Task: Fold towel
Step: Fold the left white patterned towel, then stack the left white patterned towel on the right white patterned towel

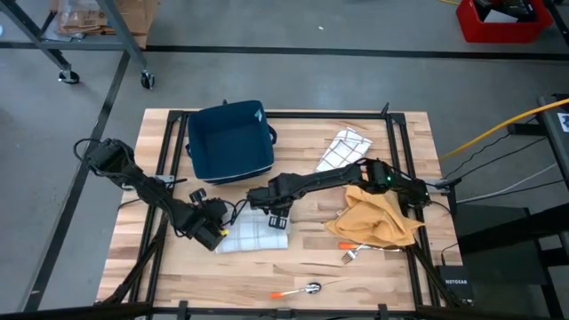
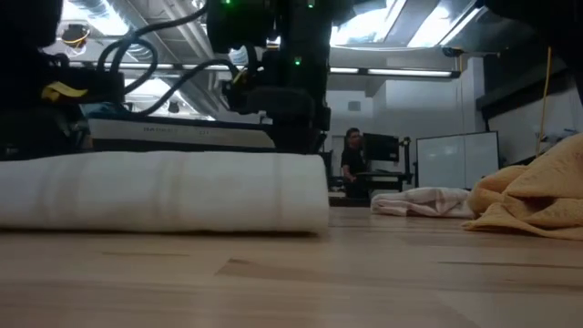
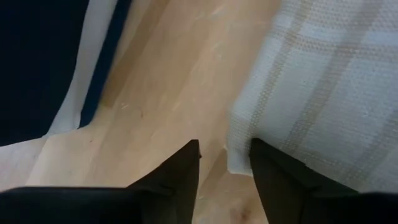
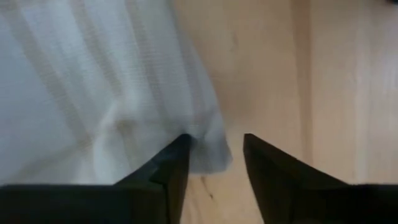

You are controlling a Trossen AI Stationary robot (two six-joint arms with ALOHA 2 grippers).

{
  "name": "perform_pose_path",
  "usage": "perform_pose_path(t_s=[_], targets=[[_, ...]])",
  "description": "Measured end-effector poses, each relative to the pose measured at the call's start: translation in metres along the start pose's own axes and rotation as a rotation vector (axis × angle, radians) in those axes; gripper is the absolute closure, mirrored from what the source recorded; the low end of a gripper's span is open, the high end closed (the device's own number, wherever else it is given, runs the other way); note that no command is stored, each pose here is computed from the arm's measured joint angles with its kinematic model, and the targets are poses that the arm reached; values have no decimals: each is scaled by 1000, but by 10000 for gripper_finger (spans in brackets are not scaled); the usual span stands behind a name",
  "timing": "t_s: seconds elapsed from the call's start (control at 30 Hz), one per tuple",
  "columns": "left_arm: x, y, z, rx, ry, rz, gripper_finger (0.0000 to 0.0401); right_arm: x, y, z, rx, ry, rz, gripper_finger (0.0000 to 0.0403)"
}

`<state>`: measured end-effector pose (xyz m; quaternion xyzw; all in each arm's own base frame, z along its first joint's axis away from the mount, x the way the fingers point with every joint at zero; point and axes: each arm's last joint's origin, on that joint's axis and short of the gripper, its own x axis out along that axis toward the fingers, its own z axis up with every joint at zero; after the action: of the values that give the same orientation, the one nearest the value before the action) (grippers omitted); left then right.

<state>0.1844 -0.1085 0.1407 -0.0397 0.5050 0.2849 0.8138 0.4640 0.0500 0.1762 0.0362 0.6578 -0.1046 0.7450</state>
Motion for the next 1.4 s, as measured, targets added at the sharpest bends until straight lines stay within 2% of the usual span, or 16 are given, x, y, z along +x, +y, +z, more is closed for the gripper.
perform_pose_path(t_s=[0.1, 0.23, 0.5, 0.67, 0.83, 1.0, 1.13, 1.3, 1.4], targets=[[2, 3, 3, -12, 8, 16, 261, 0, -3, 1, 5, -1, -11, 224], [-4, 3, 12, 1, 23, 22, 261, -11, -3, 3, 5, -4, -14, 217], [-34, 3, 50, 140, 44, 53, 261, -56, -8, 9, 9, -45, -37, 217], [-54, 3, 70, 134, 32, 40, 261, -80, -3, 10, 69, -70, 34, 217], [-70, -4, 81, 112, 13, -29, 261, -85, 21, -1, 110, -14, 114, 216], [-75, -9, 78, 147, -1, -59, 261, -80, 54, -20, 75, 32, 90, 217], [-77, -12, 77, 177, -14, -76, 261, -75, 76, -29, 22, -2, 65, 217], [-77, -12, 76, 205, -15, -75, 261, -72, 84, -32, 0, -72, -37, 217], [-77, -12, 76, 207, -7, -80, 261, -71, 82, -30, 6, -78, -46, 217]])
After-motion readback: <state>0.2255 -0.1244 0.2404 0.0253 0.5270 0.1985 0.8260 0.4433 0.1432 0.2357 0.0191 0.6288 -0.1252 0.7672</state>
